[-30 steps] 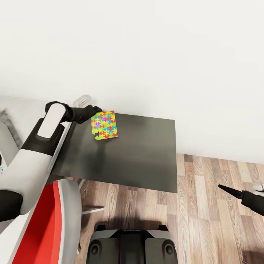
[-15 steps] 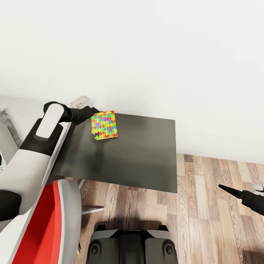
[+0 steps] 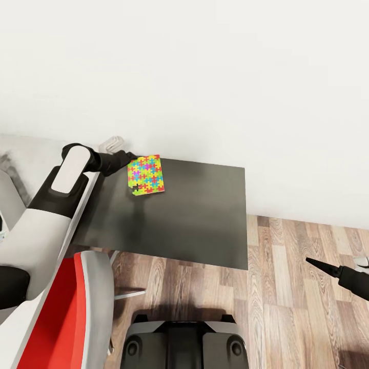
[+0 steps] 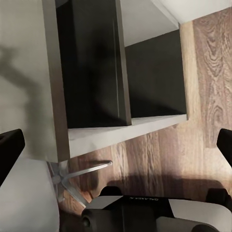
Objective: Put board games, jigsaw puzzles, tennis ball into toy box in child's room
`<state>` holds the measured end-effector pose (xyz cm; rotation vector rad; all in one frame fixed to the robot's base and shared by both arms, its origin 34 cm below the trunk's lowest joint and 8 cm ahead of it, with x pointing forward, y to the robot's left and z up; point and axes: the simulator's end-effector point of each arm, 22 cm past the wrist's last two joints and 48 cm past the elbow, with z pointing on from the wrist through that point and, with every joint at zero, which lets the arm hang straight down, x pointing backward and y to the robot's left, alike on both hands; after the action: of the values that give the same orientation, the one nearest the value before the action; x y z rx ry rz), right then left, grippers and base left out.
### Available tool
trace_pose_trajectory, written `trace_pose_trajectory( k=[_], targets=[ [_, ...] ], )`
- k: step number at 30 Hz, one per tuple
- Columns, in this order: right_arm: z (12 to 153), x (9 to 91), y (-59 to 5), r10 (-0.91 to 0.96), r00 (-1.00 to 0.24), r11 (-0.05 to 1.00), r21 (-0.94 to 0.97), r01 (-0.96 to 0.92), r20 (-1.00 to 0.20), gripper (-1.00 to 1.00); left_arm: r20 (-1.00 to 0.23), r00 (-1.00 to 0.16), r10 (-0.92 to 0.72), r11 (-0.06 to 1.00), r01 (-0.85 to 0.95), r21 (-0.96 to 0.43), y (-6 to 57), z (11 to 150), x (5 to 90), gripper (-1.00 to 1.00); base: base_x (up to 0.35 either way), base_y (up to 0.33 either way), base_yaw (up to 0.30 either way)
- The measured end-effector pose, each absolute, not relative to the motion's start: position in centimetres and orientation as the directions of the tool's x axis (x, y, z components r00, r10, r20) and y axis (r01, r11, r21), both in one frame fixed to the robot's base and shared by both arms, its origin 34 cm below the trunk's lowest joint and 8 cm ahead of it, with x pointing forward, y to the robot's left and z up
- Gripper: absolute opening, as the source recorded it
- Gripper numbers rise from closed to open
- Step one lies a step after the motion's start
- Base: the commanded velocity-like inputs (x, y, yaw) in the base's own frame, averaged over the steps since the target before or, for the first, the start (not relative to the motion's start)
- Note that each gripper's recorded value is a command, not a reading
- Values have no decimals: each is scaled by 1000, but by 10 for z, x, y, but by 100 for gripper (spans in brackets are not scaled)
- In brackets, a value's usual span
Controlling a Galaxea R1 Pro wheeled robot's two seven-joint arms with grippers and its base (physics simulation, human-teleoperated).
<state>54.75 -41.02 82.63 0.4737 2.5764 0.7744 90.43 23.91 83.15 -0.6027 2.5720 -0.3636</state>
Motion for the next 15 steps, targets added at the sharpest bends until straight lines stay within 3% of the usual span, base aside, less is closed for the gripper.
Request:
trace_pose_trajectory(
  k=[5,15],
  targets=[
    [826,548,-410,426,-860,789,581,200,-282,100,-373,-797,-475,868,-357,-344,240,826,902,100,55,0,0],
    [827,548,-411,426,-859,789,581,200,-283,100,-360,-804,-474,870,-365,-331,240,817,896,100,160,0,0]
  ],
)
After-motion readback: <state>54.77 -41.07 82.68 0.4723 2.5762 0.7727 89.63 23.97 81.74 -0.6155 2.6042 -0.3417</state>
